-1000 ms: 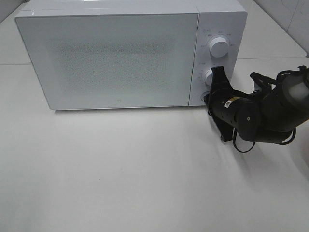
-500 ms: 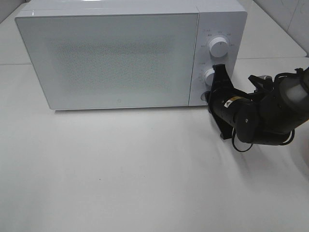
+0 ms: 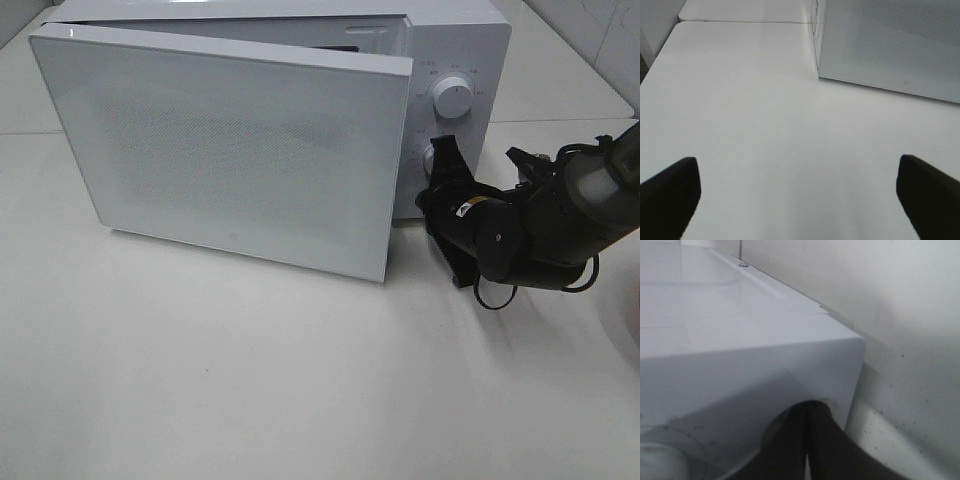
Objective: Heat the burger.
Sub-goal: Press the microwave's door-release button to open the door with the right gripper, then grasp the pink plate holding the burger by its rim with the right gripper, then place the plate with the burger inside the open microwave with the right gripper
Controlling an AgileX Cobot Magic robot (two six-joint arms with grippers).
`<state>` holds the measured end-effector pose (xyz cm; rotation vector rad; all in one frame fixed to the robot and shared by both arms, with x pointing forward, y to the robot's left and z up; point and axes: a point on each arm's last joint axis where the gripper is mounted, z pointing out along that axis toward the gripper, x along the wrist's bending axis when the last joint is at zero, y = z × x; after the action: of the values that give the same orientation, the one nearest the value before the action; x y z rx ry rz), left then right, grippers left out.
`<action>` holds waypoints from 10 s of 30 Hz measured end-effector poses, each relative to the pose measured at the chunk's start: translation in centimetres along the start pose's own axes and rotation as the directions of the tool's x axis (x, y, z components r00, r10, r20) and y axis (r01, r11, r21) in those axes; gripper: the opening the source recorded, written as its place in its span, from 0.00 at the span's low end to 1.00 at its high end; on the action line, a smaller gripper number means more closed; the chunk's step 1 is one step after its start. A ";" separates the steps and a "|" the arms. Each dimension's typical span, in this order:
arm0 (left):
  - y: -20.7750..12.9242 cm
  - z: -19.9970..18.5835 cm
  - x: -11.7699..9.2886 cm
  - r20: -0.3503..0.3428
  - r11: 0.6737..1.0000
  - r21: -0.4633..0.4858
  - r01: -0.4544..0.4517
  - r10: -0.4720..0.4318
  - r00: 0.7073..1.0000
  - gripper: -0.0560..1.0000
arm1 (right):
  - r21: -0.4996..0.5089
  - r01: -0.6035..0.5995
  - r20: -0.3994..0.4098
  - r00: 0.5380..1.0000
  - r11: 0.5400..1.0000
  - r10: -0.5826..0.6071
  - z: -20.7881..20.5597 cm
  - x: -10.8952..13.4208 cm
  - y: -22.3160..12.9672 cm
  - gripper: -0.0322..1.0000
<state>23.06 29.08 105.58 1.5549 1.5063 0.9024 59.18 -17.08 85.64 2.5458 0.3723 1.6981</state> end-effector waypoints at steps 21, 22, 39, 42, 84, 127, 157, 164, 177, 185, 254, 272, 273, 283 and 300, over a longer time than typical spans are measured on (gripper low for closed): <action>0.0 0.0 0.0 0.002 1.000 0.000 0.001 -0.001 1.000 0.99 | -0.002 -0.024 0.001 1.000 1.000 0.024 -0.1 0.0 -0.3 0.03; 0.0 0.0 0.0 0.002 1.000 0.000 0.001 -0.001 1.000 0.99 | -0.005 -0.024 -0.012 1.000 1.000 0.024 -0.2 -0.3 -0.3 0.03; 0.0 0.0 0.0 0.002 1.000 -0.001 0.001 -0.001 1.000 0.99 | 0.052 -0.052 -0.023 0.998 0.997 0.053 -1.8 0.3 -0.5 0.03; 0.0 0.0 0.0 0.002 1.000 -0.001 0.001 -0.001 1.000 0.99 | 0.085 -0.033 -0.015 0.999 0.996 0.035 -2.6 0.6 -0.4 0.03; 0.0 0.0 0.0 0.003 1.000 -0.001 0.001 -0.001 1.000 0.99 | 0.498 0.796 -0.013 0.404 0.345 -0.915 -15.7 6.6 7.0 0.06; 0.0 0.0 0.0 0.003 1.000 -0.001 0.001 -0.001 1.000 0.99 | 0.771 0.614 0.170 0.056 0.169 -0.984 -17.9 6.0 14.3 0.95; 0.0 0.0 0.0 0.003 1.000 -0.001 0.001 -0.001 1.000 0.99 | 0.843 0.504 0.172 0.078 0.188 -0.982 -10.9 -0.4 15.0 0.87; 0.0 0.0 0.0 0.003 1.000 -0.001 0.001 -0.001 1.000 0.99 | 0.856 0.485 0.159 0.082 0.178 -0.984 -9.9 -1.7 14.7 0.84; 0.0 0.0 0.0 0.003 1.000 -0.001 0.001 -0.001 1.000 0.99 | 0.872 0.460 0.143 0.083 0.165 -0.986 -8.9 -3.3 14.4 0.80; 0.0 0.0 0.0 0.003 1.000 -0.001 0.001 -0.001 1.000 0.99 | 0.872 0.459 0.149 0.084 0.171 -0.985 -8.9 -3.3 14.4 0.59; 0.0 0.0 0.0 0.003 1.000 -0.001 0.001 -0.001 1.000 0.99 | 0.896 0.443 0.132 -0.220 0.022 -0.966 -9.9 -1.1 11.1 0.04; 0.0 0.0 0.0 0.003 1.000 -0.001 0.001 -0.001 1.000 0.99 | 0.866 0.499 0.122 -0.284 -0.038 -0.951 -13.2 3.0 9.0 0.04; 0.0 0.0 0.0 0.003 1.000 -0.001 0.001 -0.001 1.000 0.99 | 0.866 0.499 0.122 -0.284 -0.038 -0.951 -13.2 3.0 9.0 0.04; 0.0 0.0 0.0 0.003 1.000 -0.001 0.001 -0.001 1.000 0.99 | 0.860 0.506 0.088 -0.285 -0.072 -0.954 -15.1 4.3 7.0 0.04; 0.0 0.0 0.0 0.003 1.000 -0.001 0.001 -0.001 1.000 0.99 | 0.834 0.482 -0.107 -0.337 -0.269 -0.935 -20.2 2.6 2.1 0.05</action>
<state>23.05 29.05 105.58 1.5535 1.5045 0.9001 41.95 -20.18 96.28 1.4504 2.3001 -0.2589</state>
